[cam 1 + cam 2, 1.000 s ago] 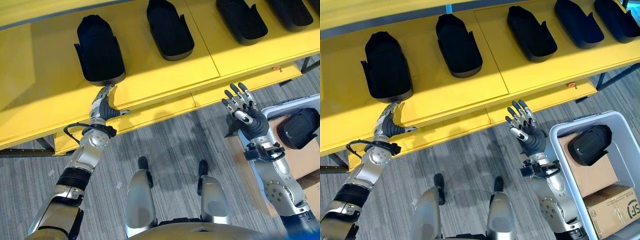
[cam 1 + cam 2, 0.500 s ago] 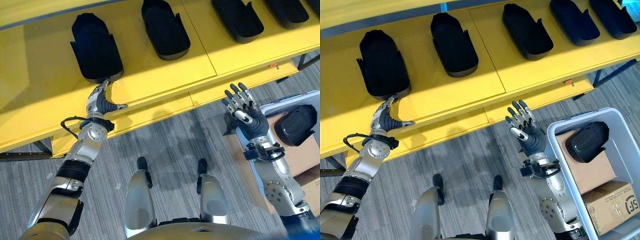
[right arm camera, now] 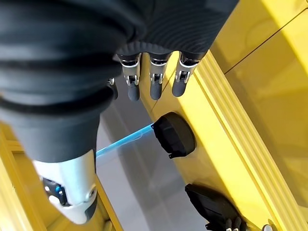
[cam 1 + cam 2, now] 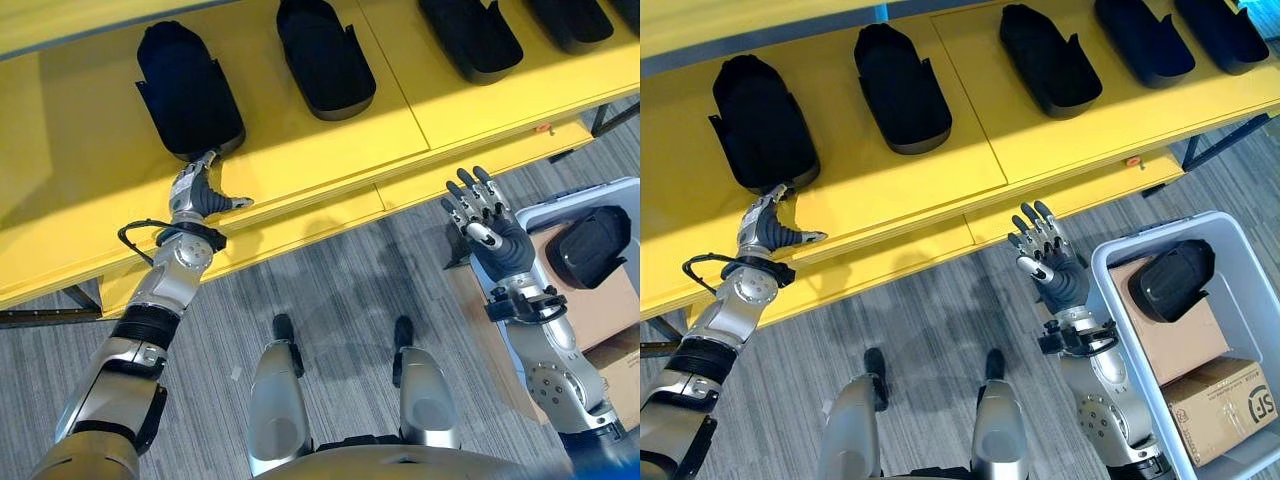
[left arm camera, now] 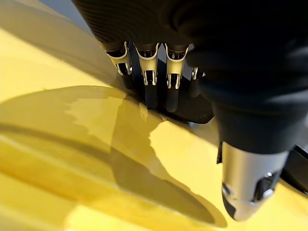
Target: Move parts from the plastic box to the shelf.
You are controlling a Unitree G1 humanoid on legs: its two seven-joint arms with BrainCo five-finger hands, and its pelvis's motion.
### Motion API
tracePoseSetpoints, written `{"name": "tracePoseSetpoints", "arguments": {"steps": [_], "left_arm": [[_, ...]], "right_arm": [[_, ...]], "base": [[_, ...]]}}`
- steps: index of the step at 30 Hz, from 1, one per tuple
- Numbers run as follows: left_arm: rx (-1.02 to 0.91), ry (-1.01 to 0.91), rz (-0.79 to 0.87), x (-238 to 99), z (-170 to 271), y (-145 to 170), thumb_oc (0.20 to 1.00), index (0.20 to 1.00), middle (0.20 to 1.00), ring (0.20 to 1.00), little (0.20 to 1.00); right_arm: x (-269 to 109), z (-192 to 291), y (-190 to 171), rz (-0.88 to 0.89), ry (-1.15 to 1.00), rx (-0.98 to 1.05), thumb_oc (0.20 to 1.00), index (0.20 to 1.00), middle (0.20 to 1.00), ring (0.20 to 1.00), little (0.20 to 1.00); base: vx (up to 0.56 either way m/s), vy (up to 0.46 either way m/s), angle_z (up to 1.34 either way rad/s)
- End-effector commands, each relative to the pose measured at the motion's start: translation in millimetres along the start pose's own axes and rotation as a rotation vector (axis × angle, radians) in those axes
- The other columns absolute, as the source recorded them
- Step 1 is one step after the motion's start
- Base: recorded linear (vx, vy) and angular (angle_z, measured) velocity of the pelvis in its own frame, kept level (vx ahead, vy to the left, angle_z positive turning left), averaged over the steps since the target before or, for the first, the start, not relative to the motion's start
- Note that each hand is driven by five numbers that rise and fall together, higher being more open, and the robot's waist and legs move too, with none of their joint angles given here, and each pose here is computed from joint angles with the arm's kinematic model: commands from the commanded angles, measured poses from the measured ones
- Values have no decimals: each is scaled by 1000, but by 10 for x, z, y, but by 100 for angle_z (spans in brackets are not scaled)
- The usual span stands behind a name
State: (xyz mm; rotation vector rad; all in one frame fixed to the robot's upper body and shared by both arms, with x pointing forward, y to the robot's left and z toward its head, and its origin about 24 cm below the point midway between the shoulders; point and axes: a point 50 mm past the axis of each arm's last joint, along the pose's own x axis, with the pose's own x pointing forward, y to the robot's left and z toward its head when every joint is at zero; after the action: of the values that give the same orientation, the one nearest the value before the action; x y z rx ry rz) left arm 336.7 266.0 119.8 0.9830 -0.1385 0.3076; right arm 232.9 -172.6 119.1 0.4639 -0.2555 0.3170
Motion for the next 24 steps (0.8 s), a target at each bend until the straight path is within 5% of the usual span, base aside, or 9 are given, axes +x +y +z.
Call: {"name": "tracePoseSetpoints", "arguments": {"steps": [1, 12, 24], "left_arm": [[26, -37, 104, 133, 46, 255, 1000, 1000, 1000, 1000, 1000], [5, -21, 29, -79, -64, 56, 1000, 1000, 1000, 1000, 1000], [-106, 51, -147, -685, -340, -278, 1000, 1000, 1000, 1000, 1000]], "right_arm": [[-50, 233, 120, 88, -89, -43, 1000, 1000, 1000, 1000, 1000], [-51, 248, 119, 83, -103, -43, 1000, 1000, 1000, 1000, 1000], [-10, 311, 92, 72, -139, -58, 1000, 1000, 1000, 1000, 1000]], "base": [[0, 0, 0], [0, 0, 0], [0, 0, 0]]}}
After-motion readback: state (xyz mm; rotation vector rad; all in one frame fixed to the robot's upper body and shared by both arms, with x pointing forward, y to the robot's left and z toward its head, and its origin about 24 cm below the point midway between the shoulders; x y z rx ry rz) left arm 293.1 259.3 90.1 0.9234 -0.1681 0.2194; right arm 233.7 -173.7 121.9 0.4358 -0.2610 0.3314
